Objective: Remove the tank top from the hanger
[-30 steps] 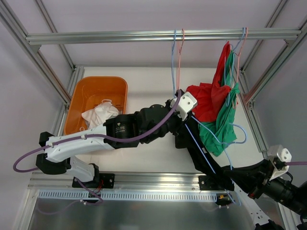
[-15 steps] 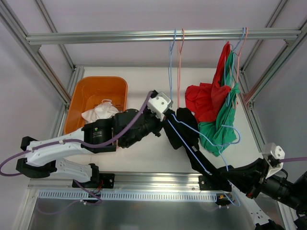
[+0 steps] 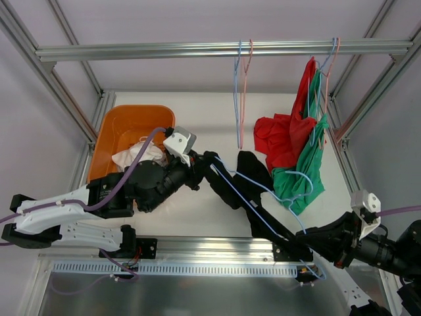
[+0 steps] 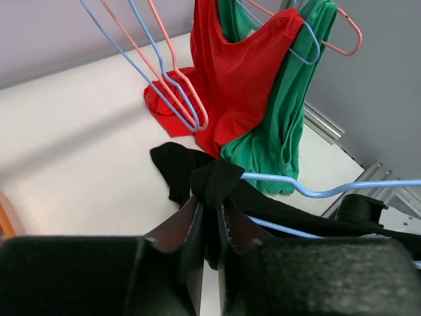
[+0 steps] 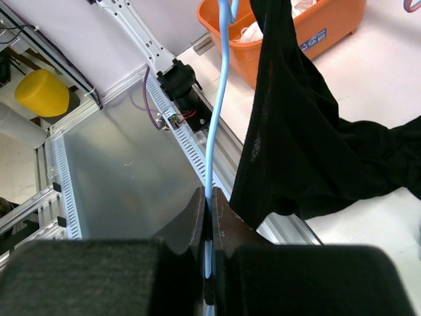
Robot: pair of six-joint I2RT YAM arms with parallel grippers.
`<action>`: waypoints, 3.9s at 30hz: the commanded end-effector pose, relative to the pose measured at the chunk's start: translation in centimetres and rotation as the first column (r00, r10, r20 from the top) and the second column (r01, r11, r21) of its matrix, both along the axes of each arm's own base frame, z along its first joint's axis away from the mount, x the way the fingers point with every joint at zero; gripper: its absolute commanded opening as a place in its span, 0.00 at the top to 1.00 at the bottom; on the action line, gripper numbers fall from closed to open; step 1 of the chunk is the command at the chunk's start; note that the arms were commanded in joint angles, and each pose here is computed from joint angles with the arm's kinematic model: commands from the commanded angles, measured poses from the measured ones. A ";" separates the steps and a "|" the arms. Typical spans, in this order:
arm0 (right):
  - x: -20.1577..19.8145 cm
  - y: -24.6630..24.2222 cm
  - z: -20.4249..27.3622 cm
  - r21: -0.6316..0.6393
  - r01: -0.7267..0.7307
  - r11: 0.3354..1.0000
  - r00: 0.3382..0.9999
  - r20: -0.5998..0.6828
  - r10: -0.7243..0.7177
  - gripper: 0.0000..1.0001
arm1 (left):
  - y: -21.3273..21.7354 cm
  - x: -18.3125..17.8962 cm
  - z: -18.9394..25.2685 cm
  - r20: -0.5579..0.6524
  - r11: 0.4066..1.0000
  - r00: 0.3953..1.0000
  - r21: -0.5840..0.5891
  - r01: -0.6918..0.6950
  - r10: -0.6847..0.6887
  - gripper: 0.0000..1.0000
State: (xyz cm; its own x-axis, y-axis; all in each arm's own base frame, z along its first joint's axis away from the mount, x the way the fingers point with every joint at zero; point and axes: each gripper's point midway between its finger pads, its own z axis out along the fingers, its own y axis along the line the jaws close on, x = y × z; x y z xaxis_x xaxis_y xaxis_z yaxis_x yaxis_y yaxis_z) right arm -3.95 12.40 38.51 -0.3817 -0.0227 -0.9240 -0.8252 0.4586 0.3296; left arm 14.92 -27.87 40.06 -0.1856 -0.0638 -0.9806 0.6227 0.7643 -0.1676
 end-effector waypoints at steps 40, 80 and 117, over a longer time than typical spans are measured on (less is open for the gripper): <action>14.6 -3.1 9.9 0.531 0.335 0.779 0.624 0.495 -0.605 1.00 | -1.7 -2.0 -23.0 -0.430 0.993 0.901 0.118 0.004 0.048 0.78; 39.0 3.4 4.9 -0.216 0.679 0.702 0.727 0.058 -0.685 1.00 | 2.2 -2.3 -16.8 -0.326 0.969 0.945 0.233 0.077 0.004 0.01; 12.3 -0.5 2.3 0.157 0.315 0.936 0.943 0.057 -0.327 0.01 | -14.3 1.9 -34.1 -0.423 0.823 0.905 0.529 0.207 0.044 0.01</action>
